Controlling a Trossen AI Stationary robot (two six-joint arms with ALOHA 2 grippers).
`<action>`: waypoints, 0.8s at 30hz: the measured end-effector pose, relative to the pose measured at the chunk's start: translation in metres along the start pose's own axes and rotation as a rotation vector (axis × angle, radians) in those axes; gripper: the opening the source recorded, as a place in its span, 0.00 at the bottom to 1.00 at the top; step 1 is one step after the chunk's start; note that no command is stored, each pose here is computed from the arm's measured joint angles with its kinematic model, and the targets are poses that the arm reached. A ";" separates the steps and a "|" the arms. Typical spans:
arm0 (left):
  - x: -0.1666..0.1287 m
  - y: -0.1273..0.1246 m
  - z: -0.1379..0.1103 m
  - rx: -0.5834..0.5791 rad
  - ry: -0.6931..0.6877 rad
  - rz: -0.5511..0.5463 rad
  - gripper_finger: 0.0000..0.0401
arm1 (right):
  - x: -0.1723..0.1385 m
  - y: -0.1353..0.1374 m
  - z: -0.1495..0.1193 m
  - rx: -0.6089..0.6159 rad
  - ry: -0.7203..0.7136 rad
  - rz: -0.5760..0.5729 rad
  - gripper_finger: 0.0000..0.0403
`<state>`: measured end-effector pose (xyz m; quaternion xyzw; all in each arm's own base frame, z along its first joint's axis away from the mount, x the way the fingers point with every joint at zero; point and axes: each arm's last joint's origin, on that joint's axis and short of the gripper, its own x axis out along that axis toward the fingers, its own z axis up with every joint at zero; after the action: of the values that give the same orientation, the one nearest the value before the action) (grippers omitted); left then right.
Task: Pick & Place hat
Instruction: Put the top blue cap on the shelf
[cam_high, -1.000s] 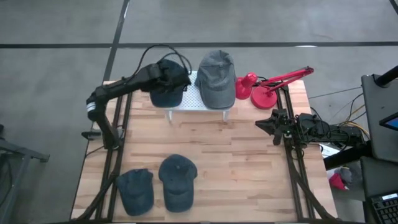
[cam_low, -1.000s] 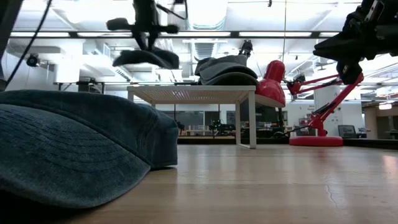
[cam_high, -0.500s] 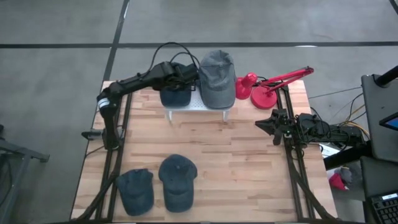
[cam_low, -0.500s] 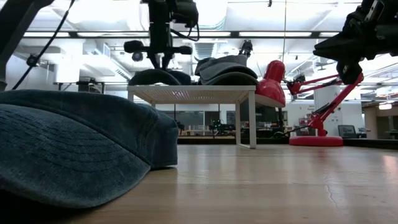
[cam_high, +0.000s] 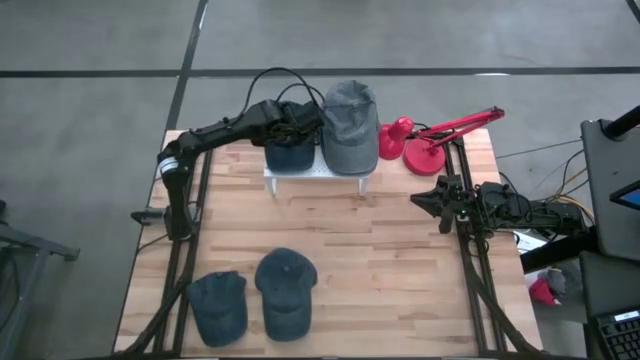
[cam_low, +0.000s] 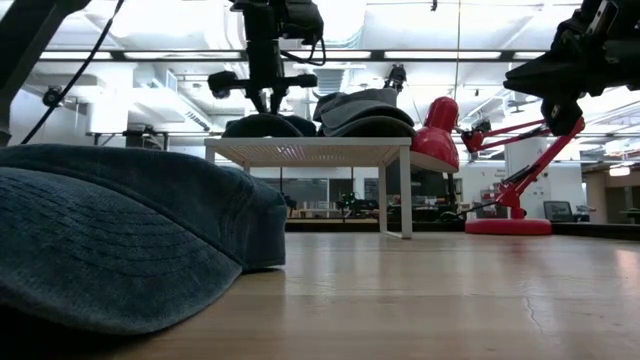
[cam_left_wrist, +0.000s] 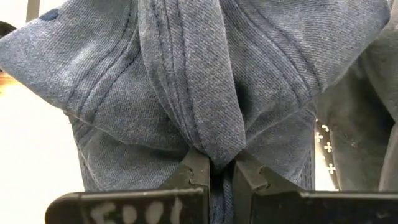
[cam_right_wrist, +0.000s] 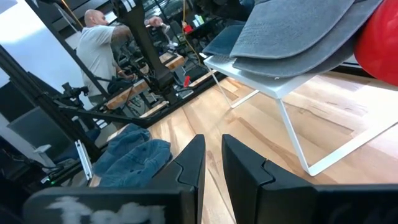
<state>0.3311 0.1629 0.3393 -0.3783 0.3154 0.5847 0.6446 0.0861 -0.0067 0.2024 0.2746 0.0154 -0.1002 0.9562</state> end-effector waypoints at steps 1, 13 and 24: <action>0.000 0.000 0.000 0.000 0.000 -0.002 0.05 | 0.000 0.000 0.000 0.000 0.001 0.000 0.13; 0.000 -0.002 -0.002 -0.004 0.025 -0.028 0.14 | 0.000 0.000 0.000 0.000 0.000 0.000 0.13; -0.002 -0.006 -0.004 0.079 0.039 -0.060 0.25 | 0.000 0.000 0.000 0.000 0.000 0.000 0.13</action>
<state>0.3366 0.1583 0.3391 -0.3731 0.3390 0.5447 0.6702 0.0861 -0.0067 0.2023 0.2746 0.0156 -0.1002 0.9562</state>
